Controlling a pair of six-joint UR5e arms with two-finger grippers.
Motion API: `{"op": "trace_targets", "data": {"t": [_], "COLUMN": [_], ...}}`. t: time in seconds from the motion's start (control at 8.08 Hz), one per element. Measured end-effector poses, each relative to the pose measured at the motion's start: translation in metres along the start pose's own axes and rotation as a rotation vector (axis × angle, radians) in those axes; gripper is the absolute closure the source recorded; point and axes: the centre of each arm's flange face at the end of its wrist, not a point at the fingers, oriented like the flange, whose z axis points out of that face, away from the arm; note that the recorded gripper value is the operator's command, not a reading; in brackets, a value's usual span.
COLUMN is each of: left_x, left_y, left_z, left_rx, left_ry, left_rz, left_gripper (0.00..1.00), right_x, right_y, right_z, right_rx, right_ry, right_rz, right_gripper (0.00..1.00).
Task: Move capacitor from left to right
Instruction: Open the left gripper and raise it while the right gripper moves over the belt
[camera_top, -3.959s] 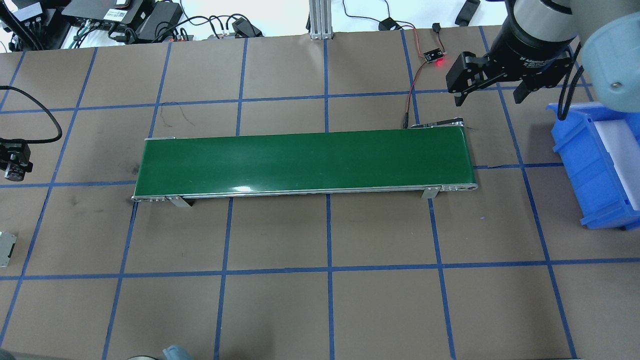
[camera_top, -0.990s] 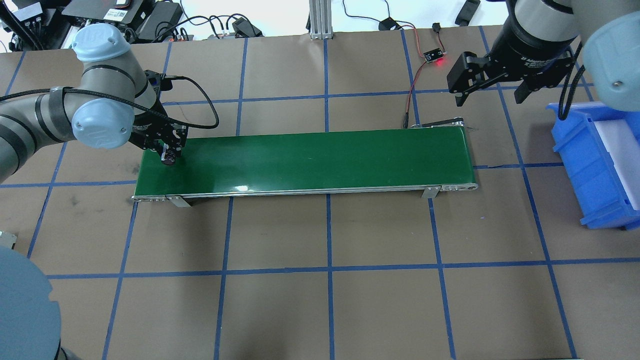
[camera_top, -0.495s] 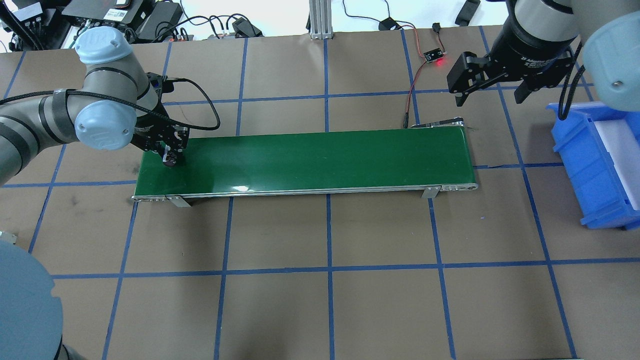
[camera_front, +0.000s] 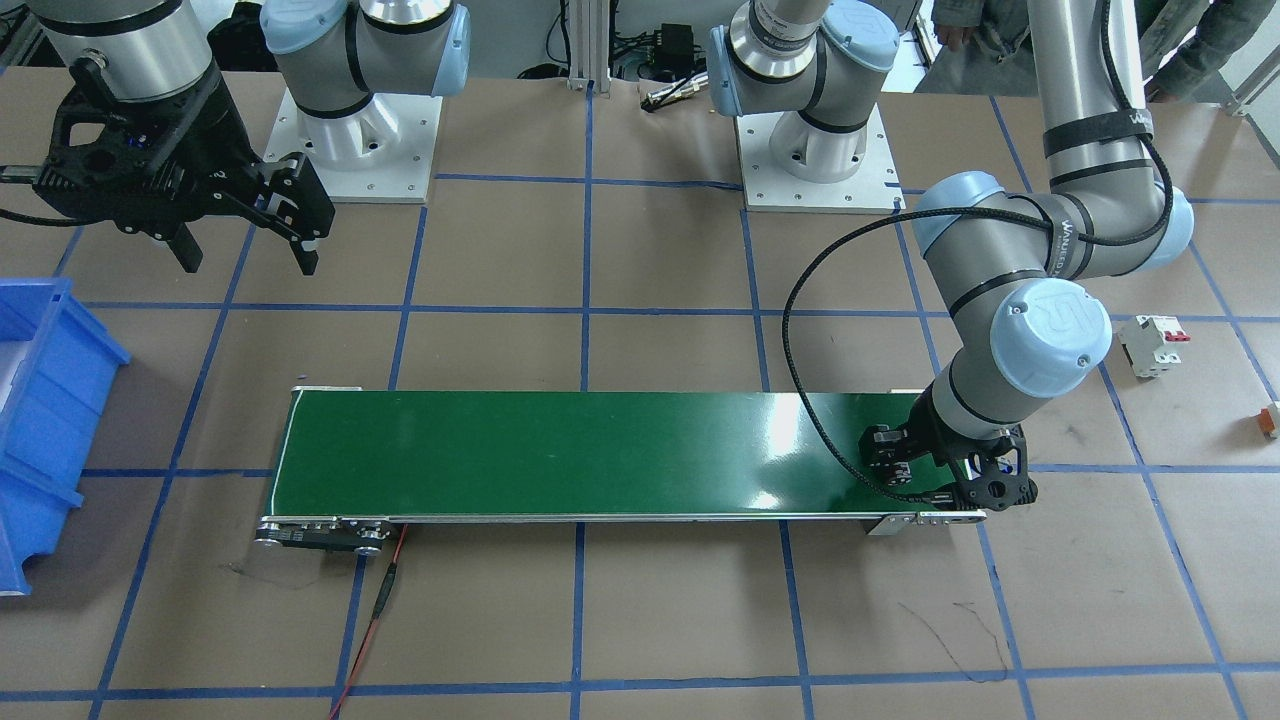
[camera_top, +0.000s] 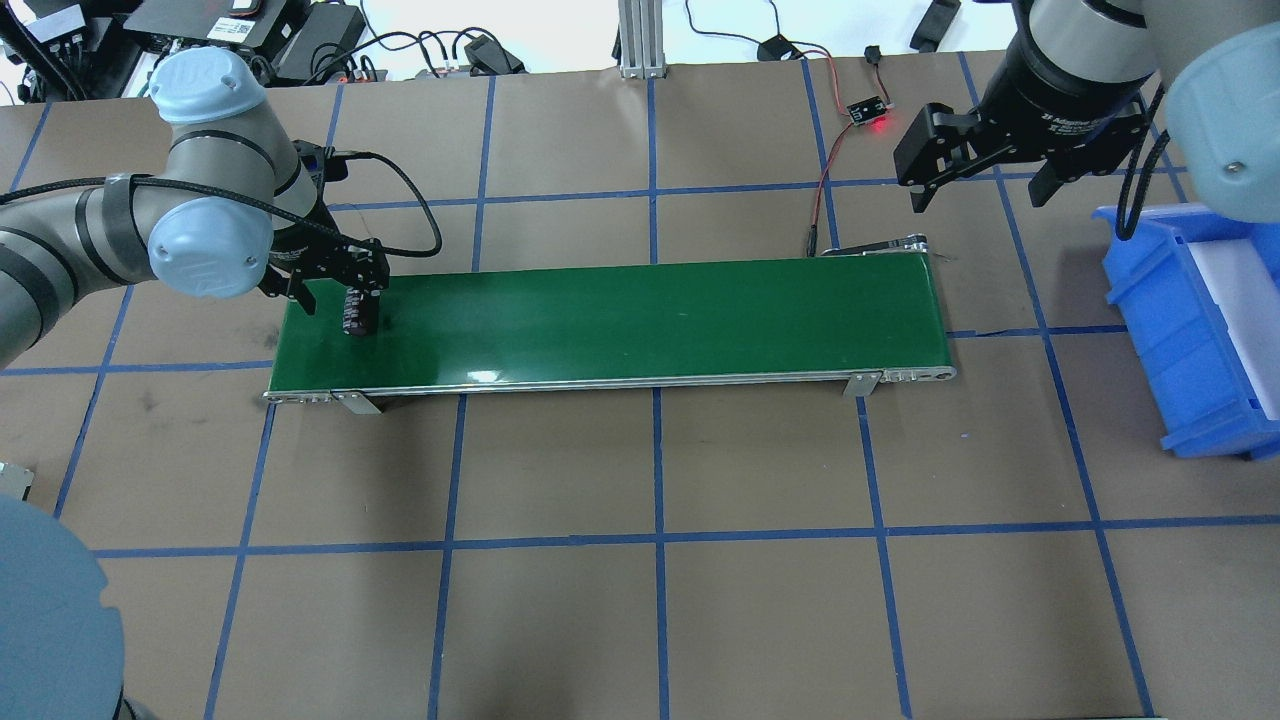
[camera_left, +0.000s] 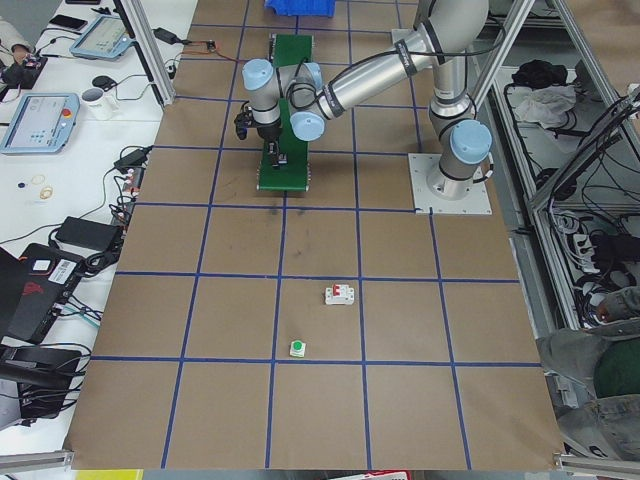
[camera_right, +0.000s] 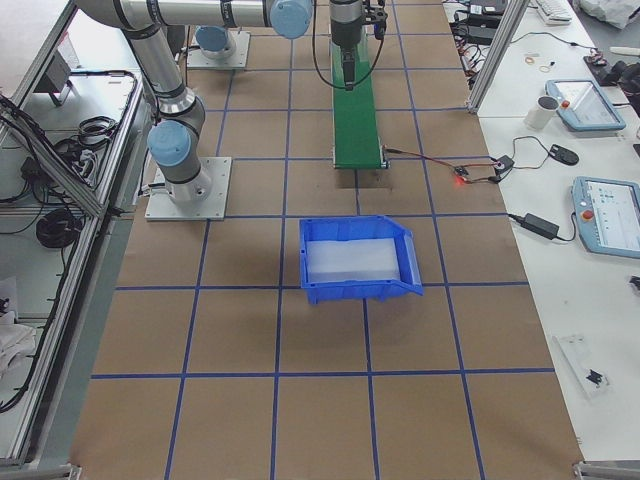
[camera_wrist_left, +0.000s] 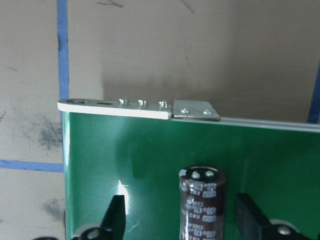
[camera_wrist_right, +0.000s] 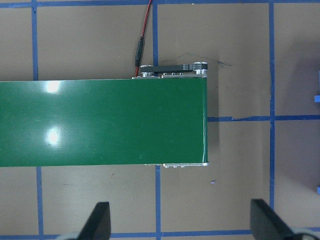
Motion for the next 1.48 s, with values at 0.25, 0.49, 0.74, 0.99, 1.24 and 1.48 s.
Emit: {"op": "trace_targets", "data": {"t": [0.25,0.49,0.74,0.99,1.24,1.48], "left_x": [0.001,-0.002,-0.001,0.002,0.002,0.019], "left_y": [0.003,-0.004,-0.004,0.012,0.026,0.043], "left_z": [-0.034,-0.1,-0.14,-0.176,-0.182,-0.174], "left_rx": [0.058,0.186,0.26,0.322,0.259,0.139], "left_ry": [-0.008,-0.015,-0.014,-0.019,-0.016,0.018], "left_rz": [0.0,-0.007,-0.005,0.004,0.011,0.035], "left_gripper": [0.0,0.0,0.0,0.0,0.0,0.0], "right_x": [0.0,0.001,0.005,0.018,0.023,0.02], "right_y": [0.0,0.0,-0.003,-0.009,-0.008,-0.005], "right_z": [0.0,0.001,0.005,0.016,0.034,0.053], "right_rx": [0.0,-0.002,-0.011,-0.035,-0.063,-0.081], "right_ry": [0.0,0.0,-0.007,-0.023,-0.066,-0.114], "right_rz": [-0.001,-0.005,-0.046,-0.08,-0.075,-0.07], "right_gripper": [0.0,0.0,0.0,0.0,0.04,0.04]}}
